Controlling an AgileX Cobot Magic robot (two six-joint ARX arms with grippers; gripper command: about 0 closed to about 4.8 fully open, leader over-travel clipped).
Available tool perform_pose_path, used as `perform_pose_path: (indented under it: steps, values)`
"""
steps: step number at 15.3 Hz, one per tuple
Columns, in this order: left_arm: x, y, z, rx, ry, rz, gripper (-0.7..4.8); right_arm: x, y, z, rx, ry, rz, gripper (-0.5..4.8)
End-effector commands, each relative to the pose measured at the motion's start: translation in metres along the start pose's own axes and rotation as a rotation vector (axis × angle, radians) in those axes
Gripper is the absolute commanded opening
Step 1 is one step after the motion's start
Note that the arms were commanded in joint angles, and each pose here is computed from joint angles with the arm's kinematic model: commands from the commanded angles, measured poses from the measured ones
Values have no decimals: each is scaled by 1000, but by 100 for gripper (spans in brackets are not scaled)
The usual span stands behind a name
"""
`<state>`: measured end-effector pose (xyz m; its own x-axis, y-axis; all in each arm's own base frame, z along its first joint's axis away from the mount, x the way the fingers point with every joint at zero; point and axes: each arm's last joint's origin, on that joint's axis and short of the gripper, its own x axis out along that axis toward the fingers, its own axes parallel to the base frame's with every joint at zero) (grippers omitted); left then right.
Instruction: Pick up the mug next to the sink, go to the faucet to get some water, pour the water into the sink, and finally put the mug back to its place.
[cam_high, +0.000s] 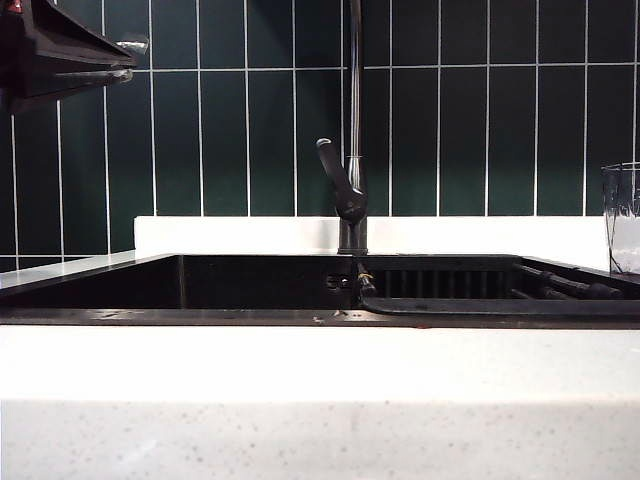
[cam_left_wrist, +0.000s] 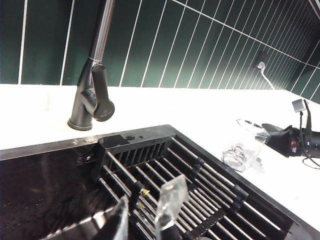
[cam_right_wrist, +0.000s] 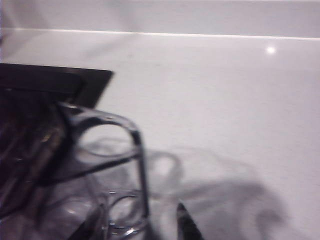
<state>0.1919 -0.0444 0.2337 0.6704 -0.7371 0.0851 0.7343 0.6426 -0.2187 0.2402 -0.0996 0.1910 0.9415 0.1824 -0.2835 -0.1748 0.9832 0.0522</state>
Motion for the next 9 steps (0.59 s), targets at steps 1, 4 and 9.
perform_pose_path:
  steps: [1,4,9]
  values:
    - [0,-1,3,19,-13,-11,79,2,0,1,-12,-22,34,178]
    - [0,-1,4,22,-13,-8,79,5,-2,0,-17,-37,42,160]
    - [0,0,3,35,-15,0,79,22,-13,-2,14,-24,75,157]
